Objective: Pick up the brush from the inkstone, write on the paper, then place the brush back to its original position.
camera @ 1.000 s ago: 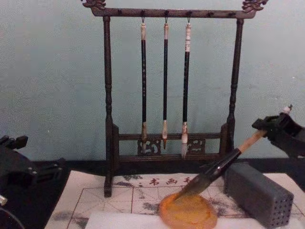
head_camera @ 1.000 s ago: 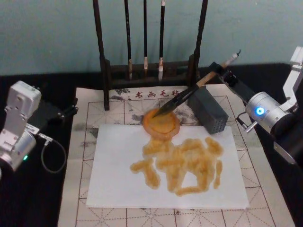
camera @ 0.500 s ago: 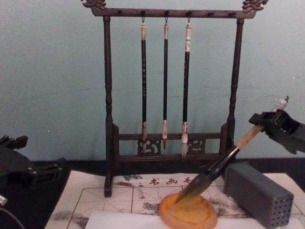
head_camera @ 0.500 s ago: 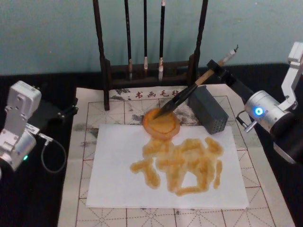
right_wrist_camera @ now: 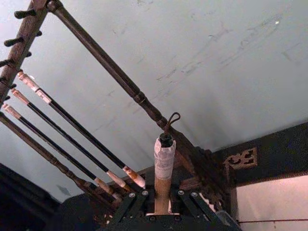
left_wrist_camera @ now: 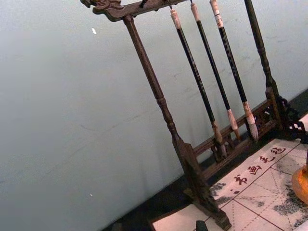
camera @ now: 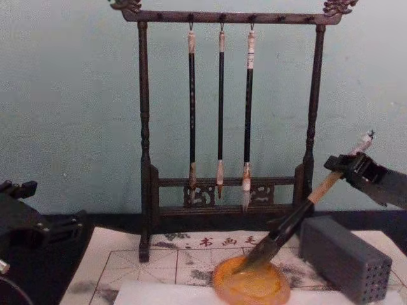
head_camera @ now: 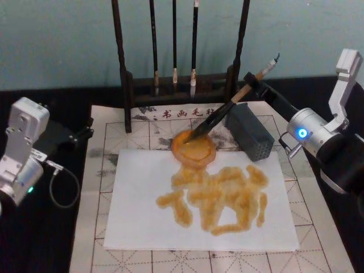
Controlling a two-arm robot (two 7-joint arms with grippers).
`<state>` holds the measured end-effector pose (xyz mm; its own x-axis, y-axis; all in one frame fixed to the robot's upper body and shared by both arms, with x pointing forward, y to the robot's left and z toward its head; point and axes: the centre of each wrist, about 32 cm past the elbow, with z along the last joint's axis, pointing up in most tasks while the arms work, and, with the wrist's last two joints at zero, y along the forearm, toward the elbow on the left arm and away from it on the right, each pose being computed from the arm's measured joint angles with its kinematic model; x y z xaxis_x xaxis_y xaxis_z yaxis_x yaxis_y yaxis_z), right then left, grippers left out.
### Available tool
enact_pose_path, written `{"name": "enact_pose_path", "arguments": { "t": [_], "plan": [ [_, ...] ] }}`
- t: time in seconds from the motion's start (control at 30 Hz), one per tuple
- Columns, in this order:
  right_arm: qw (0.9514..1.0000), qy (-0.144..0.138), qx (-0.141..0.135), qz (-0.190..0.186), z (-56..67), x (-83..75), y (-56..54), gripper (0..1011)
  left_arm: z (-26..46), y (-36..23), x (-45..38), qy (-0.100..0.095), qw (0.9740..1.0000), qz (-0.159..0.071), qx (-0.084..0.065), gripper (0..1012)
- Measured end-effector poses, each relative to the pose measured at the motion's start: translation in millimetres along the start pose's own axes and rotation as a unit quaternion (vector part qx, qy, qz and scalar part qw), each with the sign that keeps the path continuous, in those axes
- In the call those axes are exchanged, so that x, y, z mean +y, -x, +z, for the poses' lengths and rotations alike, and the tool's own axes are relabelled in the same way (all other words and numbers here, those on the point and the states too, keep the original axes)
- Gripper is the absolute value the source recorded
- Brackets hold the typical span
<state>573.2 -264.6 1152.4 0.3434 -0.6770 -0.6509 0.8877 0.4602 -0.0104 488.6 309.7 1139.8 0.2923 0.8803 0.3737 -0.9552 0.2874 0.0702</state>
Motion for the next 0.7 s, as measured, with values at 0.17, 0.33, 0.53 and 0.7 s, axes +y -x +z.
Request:
{"name": "enact_pose_path", "arguments": {
  "t": [0.17,0.33,0.53,0.7],
  "plan": [
    [0.9999,-0.007,-0.007,-0.002,1.4,0.1,-0.7,194,0.0,0.0,0.0,0.0,1.0,0.0,0.0,1001],
    [0.9998,-0.014,-0.012,-0.001,4.4,-1.3,0.0,194,0.0,0.0,0.0,0.0,1.0,0.0,0.0,1001],
    [0.9996,-0.019,-0.022,0.003,5.9,-2.8,1.2,194,0.0,0.0,0.0,0.0,1.0,0.0,0.0,1001],
    [0.9989,-0.024,-0.039,0.008,6.9,-3.3,2.1,194,0.0,0.0,0.0,0.0,1.0,0.0,0.0,1001]
  ]
}}
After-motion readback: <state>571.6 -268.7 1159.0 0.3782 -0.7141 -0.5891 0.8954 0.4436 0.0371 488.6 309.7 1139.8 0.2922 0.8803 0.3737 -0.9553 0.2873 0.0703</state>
